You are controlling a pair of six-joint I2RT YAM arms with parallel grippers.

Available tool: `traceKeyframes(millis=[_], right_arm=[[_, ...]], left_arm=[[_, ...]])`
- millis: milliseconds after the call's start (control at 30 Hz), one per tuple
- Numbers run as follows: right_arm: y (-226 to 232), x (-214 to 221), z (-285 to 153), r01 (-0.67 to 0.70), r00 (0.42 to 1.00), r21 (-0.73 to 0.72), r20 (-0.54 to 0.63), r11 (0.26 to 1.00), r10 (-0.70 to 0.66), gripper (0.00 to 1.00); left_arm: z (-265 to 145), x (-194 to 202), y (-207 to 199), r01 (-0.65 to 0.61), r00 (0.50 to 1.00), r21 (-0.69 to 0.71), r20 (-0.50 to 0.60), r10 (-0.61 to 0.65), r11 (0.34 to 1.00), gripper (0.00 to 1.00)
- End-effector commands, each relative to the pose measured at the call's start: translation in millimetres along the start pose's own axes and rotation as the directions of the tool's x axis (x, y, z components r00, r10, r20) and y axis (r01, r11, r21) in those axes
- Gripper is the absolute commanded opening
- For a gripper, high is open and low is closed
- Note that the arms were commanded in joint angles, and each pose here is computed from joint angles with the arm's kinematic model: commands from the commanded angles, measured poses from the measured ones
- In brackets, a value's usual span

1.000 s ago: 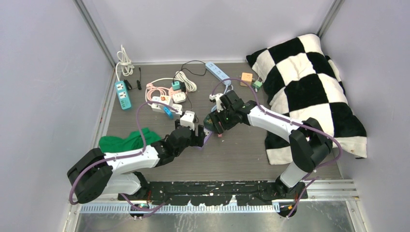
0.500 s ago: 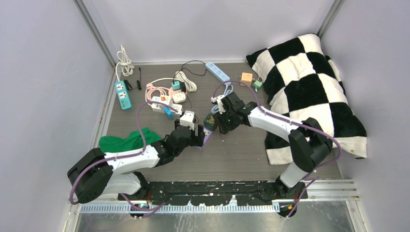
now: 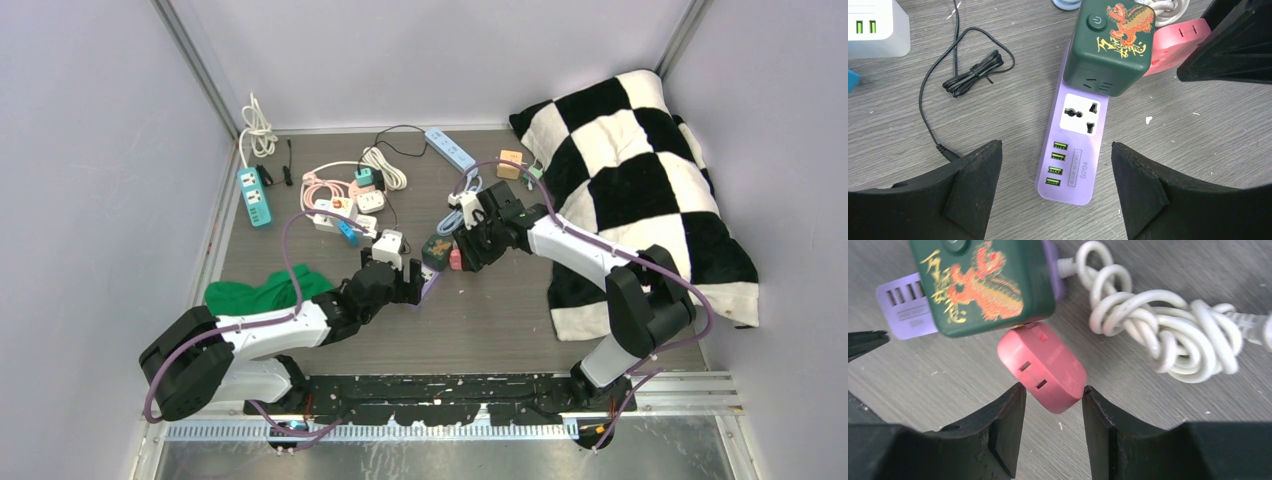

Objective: Pull the plug off the socket
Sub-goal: Remove the plug from the socket.

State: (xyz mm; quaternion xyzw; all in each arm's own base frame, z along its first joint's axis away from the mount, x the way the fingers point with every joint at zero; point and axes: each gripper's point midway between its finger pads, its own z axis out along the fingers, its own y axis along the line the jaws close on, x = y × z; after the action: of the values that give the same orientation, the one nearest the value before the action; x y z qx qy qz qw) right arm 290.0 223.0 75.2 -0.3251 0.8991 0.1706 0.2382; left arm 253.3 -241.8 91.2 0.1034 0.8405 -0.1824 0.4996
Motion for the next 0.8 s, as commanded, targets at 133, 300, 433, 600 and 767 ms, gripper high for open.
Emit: traceKeyframes(millis=[133,300,433,600,767], right_arm=[[34.7,-9.7,-7.4,0.146,0.988,-0.206,0.083,0.967,-0.132,0.58],[24.0,-12.6,-1.5,0.248,0.967,-0.174,0.102,0.953,-0.233,0.60],[17.2,-13.4,4.0,0.292,0.955,-0.159,0.106,0.943,-0.278,0.63],[13.9,-11.8,9.7,0.325,0.945,-0.161,0.099,0.932,-0.313,0.66],[17.3,-11.9,17.7,0.352,0.934,-0.183,0.135,0.918,-0.331,0.64]], left_arm=[[0.0,-9.7,-4.0,0.008,0.999,0.029,0.044,-0.010,1.000,0.82],[-0.3,-9.1,-3.6,0.007,0.999,0.031,0.046,-0.008,0.999,0.82],[-0.4,-9.8,-4.3,-0.002,0.999,0.037,0.050,0.000,0.999,0.82],[-0.1,-11.3,-9.0,-0.018,0.998,0.066,0.061,0.014,0.998,0.82],[1.4,-16.8,-20.9,-0.099,0.991,0.139,0.107,0.085,0.985,0.82]])
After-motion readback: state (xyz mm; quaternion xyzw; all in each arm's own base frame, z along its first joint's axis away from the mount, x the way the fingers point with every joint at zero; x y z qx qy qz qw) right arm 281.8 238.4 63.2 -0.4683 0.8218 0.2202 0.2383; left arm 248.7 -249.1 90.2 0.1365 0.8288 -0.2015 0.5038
